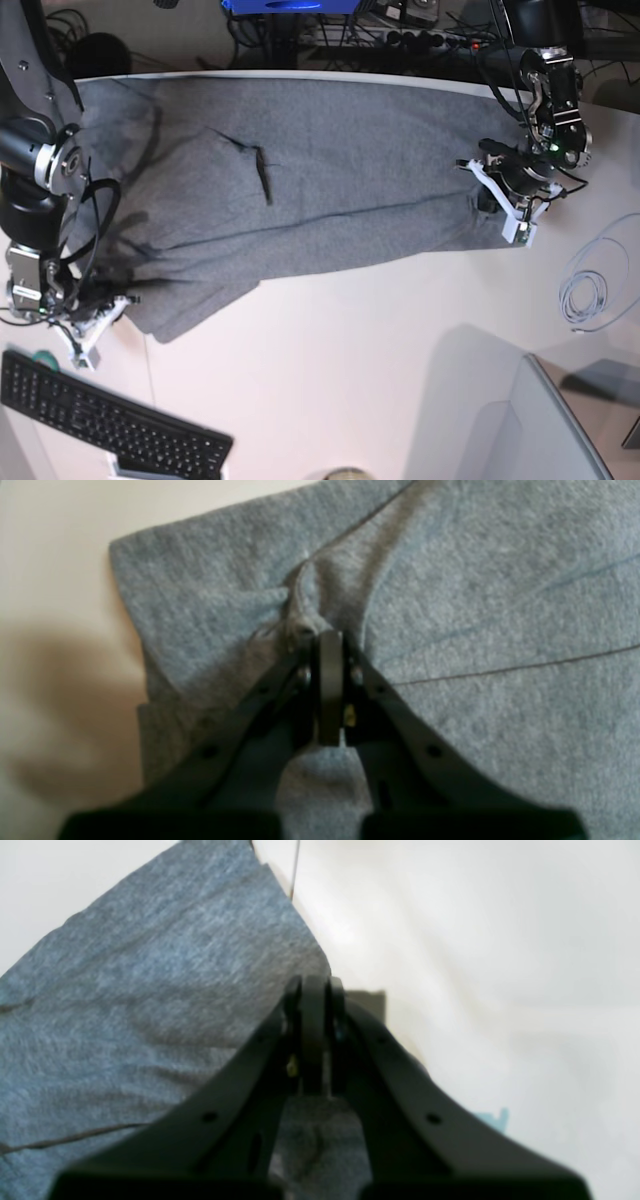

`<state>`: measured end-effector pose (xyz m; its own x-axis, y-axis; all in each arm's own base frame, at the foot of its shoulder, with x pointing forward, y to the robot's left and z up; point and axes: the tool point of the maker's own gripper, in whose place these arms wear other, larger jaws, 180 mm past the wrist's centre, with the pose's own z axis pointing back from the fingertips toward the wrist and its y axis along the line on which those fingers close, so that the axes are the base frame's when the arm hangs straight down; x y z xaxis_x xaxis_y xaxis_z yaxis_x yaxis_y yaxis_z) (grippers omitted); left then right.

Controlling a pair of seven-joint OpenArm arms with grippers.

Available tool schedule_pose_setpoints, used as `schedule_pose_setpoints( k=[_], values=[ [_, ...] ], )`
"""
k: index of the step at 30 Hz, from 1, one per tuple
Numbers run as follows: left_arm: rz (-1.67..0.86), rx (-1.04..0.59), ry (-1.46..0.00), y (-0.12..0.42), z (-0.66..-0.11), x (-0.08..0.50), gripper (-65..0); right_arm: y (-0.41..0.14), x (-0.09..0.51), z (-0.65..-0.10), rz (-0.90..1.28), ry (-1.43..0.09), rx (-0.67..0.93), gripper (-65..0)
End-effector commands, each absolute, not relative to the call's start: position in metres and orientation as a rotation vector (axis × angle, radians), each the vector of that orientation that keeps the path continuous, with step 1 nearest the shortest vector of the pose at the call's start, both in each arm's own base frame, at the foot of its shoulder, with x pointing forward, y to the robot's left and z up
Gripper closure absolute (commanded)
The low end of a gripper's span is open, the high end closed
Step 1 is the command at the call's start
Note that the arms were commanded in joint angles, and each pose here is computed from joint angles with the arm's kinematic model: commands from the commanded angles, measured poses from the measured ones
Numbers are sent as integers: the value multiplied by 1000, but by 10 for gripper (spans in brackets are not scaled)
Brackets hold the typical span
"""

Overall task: Layout the t-shirt on the table in an organized manner, then fold the t-shirt properly
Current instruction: 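Drag the right gripper's fold toward the shirt's hem end to straighten, then pull the folded edge taut between both grippers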

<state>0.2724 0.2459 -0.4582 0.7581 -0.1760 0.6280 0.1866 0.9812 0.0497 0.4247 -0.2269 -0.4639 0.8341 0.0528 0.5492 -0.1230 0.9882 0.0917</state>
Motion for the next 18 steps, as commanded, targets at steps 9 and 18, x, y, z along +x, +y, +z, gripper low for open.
schedule_pose_setpoints(
  k=[9, 18],
  values=[
    [-143, 57, -796, 271, -407, 299, 0, -249, 449, -426, 102, -695, 60, -8],
    [-161, 49, -807, 267, -403, 302, 0, -250, 452, -407, 175, -725, 51, -8]
  ],
)
